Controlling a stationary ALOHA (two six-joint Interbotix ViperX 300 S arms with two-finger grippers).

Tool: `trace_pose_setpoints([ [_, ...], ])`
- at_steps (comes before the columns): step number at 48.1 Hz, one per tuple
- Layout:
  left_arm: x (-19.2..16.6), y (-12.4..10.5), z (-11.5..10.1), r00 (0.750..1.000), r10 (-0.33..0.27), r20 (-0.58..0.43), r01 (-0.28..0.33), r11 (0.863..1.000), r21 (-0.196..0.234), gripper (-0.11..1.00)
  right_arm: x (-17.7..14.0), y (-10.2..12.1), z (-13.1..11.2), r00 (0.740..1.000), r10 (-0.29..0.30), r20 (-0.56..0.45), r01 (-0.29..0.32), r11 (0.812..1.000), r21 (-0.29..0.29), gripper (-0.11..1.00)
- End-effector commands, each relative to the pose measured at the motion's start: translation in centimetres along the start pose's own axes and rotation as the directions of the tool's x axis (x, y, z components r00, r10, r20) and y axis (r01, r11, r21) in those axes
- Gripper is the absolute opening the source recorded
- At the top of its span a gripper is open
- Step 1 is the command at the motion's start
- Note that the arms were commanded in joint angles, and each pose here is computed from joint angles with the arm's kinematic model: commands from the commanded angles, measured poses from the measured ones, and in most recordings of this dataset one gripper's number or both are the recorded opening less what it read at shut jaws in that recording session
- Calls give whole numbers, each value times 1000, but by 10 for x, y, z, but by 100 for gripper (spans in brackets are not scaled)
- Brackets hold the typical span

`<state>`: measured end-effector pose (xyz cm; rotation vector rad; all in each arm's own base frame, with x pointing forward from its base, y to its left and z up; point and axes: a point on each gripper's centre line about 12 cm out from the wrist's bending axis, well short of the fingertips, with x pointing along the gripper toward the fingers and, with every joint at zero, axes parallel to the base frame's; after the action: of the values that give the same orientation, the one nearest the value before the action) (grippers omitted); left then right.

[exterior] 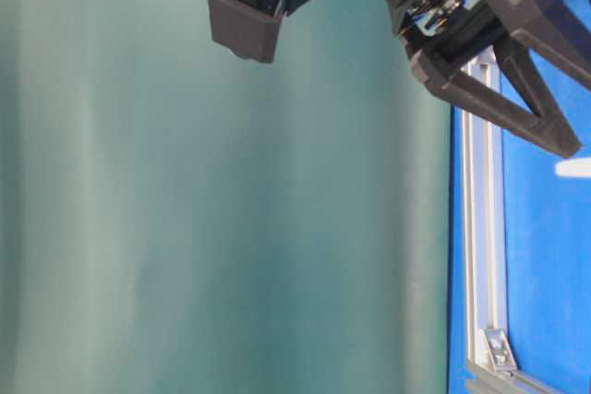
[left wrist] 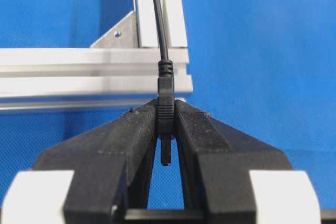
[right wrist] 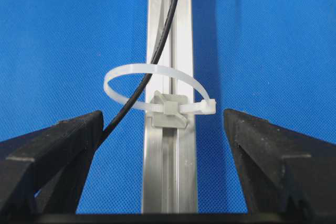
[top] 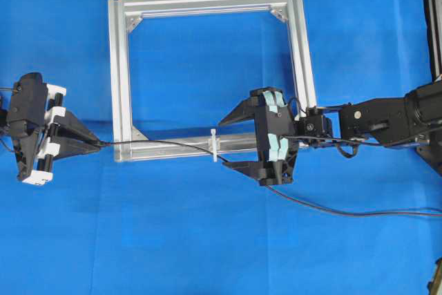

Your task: Insert the wire through the string loop located in the center.

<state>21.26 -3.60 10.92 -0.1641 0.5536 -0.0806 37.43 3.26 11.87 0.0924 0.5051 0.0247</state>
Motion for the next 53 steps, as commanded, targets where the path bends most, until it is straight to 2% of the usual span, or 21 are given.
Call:
trace_pose_setpoints([
  [1, 0, -2, 1, 1000, -6, -4, 6, 1000, 12, 8, -4, 3, 18, 999, 9, 53, -8, 1000, -2, 83],
  [7, -1, -1, -5, 999, 1, -54, -1, 1000, 14, 8, -4, 3, 18, 999, 10, 53, -10, 1000, -4, 83],
  [23, -2, -1, -3, 999, -1, -53, 1, 1000, 13, 9, -4, 3, 17, 999, 9, 50, -9, 1000, -5, 83],
  [26, -2, 0, -3, 999, 2, -53, -2, 1000, 3, 19, -4, 3, 18, 999, 9, 51, -9, 1000, -5, 83],
  [35, -3, 3, -3, 999, 14, -52, -14, 1000, 5, 76, -4, 3, 17, 999, 11, 48, -10, 1000, -5, 83],
  [38, -3, 4, -2, 998, 20, -53, -21, 1000, -3, 88, -5, 3, 18, 999, 10, 48, -9, 1000, -5, 83],
  [40, -4, 4, -2, 998, 22, -53, -22, 1000, -3, 89, -6, 3, 19, 999, 10, 48, -10, 1000, -4, 83],
  [45, -7, 4, 5, 999, 19, -35, -19, 1000, -5, 83, -9, 3, 22, 999, 11, 50, -11, 1000, -4, 83],
  [53, -13, 0, 24, 999, 3, 35, -3, 1000, -6, 85, -15, 4, 29, 998, 14, 63, -14, 1000, -3, 83],
])
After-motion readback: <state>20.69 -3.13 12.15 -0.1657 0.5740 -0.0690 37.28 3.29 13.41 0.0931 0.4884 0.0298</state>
